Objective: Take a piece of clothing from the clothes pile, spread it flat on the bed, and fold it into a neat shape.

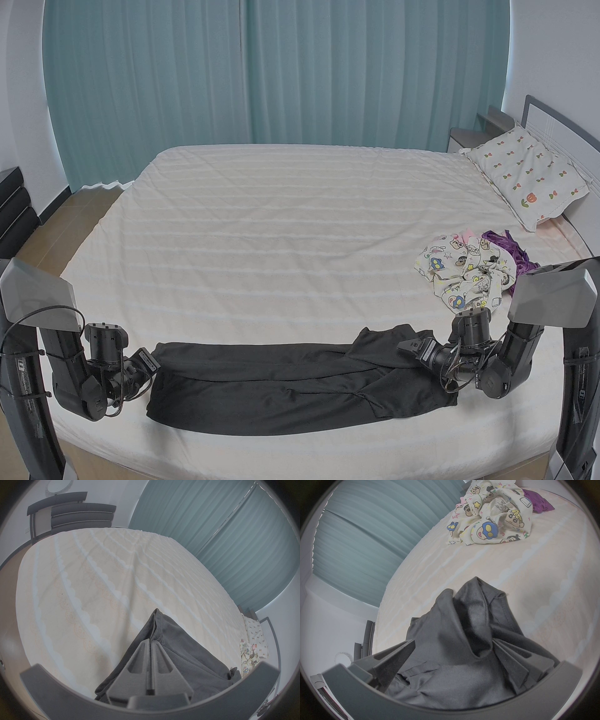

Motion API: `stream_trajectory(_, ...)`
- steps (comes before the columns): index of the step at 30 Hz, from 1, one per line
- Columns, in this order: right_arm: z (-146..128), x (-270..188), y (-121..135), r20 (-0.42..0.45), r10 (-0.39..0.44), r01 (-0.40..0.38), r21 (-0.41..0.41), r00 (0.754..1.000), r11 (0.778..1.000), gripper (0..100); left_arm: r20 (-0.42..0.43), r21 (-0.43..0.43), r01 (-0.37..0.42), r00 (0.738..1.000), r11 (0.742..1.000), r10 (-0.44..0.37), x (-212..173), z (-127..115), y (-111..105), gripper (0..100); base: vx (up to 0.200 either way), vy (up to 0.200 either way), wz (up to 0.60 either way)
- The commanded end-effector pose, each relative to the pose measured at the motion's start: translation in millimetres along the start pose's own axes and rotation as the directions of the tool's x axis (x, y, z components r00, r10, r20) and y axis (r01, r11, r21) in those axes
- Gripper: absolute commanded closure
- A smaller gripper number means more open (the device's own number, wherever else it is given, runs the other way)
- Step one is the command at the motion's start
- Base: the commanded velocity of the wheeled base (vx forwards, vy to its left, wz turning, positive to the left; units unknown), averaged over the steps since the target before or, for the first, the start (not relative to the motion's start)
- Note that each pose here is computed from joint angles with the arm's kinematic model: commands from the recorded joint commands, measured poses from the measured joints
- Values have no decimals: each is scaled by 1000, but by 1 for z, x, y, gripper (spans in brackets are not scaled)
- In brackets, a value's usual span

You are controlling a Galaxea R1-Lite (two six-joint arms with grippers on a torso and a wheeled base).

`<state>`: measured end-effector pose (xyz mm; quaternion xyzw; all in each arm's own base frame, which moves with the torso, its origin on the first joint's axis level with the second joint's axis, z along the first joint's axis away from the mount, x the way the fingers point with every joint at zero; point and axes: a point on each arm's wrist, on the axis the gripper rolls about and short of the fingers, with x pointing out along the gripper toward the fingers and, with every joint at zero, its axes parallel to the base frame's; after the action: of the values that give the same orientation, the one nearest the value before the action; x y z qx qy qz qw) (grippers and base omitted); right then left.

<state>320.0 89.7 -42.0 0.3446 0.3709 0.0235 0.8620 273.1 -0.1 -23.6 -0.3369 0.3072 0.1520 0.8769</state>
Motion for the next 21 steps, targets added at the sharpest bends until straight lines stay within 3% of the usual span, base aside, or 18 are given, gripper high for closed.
stream_trajectory(1,1,6,1,5,3,-3,-3,1000,1000,0,-2,0,-2,1000,1000,2,0,-1,0,100,0,0,0)
stream_trajectory(7,3,11,2,12,8,-8,-4,1000,1000,0,0,0,0,1000,1000,0,0,0,0,100,0,0,0)
stream_trajectory(8,3,11,2,10,6,-6,-3,1000,1000,100,-1,0,-1,1000,1000,1,1,0,0,100,0,0,0)
stream_trajectory(21,-1,4,0,27,-38,38,-10,999,999,100,-1,0,-1,1000,1000,1,1,0,0,100,0,0,0)
